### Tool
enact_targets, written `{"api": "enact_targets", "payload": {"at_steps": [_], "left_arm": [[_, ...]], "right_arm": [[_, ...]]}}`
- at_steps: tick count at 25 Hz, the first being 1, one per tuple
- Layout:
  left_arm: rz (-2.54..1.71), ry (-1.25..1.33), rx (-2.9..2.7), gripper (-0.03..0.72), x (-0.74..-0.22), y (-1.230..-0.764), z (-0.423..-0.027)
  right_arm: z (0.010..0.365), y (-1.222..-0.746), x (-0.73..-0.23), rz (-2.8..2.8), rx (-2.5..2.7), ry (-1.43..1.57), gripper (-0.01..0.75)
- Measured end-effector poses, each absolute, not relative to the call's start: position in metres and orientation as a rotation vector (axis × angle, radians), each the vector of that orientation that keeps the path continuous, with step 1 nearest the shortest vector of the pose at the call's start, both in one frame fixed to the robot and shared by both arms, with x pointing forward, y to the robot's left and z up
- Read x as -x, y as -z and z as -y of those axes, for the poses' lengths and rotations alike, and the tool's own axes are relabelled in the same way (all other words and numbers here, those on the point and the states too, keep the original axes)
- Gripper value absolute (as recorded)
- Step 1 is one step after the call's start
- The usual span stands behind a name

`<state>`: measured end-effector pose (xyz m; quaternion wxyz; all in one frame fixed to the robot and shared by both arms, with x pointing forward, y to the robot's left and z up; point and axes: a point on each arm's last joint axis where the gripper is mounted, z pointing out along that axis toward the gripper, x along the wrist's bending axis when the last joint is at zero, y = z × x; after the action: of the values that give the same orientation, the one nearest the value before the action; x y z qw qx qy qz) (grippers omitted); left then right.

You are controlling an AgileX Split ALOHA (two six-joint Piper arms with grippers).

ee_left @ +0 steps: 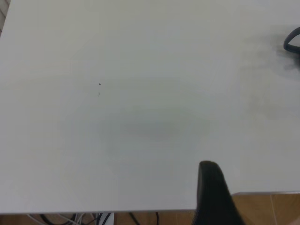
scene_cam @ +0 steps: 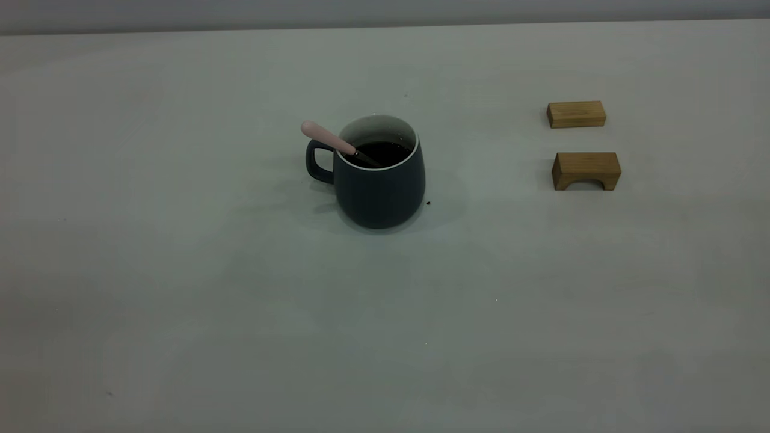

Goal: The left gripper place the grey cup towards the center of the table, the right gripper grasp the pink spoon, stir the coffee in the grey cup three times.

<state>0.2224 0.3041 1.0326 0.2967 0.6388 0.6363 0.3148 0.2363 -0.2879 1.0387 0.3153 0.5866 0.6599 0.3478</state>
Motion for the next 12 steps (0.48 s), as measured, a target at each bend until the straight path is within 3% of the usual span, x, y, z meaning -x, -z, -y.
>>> {"api": "enact_targets", "payload": {"at_steps": [12], "left_arm": [[-1.692,-0.837,-1.698,0.505,-0.2224,-1.0326,-0.3041]], "right_arm": [[0.2898,-1.0385,-0.2358,-1.773,-1.508,-0.915,0.236]]}}
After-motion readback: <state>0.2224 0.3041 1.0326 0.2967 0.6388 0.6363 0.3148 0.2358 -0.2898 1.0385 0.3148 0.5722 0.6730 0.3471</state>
